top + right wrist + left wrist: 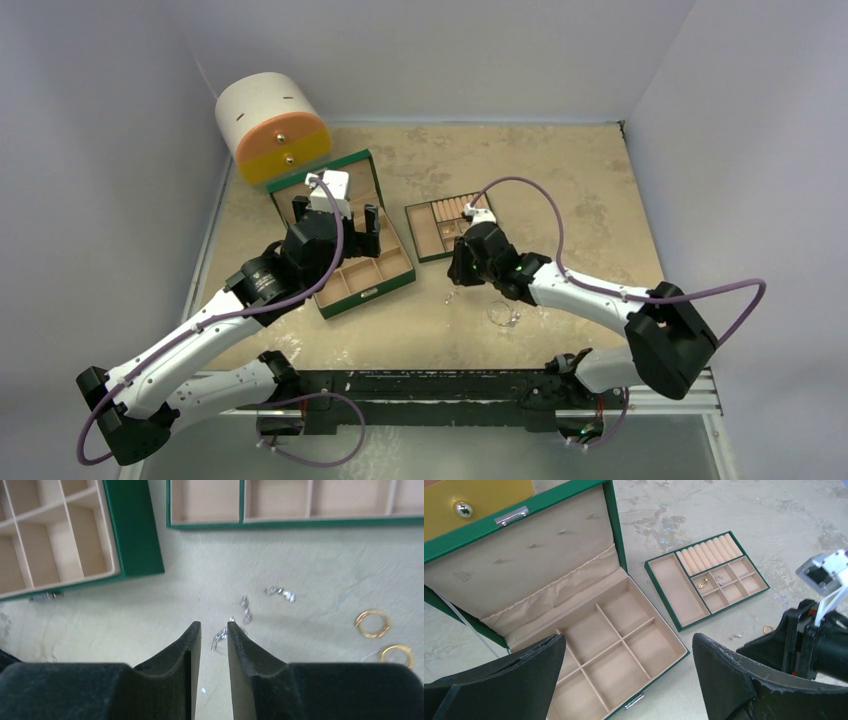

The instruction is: Organize the mixed jewelry

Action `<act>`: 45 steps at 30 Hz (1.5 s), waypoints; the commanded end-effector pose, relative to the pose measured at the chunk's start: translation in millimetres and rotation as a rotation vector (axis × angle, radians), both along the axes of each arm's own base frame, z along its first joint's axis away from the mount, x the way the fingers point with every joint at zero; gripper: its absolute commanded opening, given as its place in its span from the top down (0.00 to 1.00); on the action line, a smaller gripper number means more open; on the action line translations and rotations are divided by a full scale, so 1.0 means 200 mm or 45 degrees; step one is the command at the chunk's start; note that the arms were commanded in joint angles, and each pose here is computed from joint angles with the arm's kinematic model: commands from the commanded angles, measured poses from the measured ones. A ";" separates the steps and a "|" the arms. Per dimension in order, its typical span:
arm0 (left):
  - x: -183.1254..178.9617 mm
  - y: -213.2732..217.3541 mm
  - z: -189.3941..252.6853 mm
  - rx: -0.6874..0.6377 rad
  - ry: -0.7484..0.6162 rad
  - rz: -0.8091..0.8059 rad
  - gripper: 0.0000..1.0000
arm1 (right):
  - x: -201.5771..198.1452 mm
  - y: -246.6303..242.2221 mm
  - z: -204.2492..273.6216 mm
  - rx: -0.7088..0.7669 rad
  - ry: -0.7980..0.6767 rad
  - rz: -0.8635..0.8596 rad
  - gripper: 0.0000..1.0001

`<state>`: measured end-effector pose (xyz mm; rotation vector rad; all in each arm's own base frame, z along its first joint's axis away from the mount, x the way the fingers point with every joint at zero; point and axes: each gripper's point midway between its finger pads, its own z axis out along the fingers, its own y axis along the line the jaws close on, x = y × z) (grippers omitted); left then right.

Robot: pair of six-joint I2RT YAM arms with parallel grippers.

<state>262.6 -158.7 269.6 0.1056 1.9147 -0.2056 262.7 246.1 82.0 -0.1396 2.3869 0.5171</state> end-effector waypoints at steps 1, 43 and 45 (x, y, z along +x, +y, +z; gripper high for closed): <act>0.02 -0.01 0.11 -0.047 -0.058 -0.004 0.02 | -0.07 0.02 -0.02 0.042 0.032 -0.056 0.70; 0.01 -0.01 0.12 -0.052 -0.060 -0.010 0.03 | -0.28 0.07 -0.33 -0.047 0.204 -0.075 0.78; 0.01 -0.01 0.12 -0.051 -0.059 -0.009 0.03 | -0.28 0.07 -0.33 -0.044 0.204 -0.075 0.79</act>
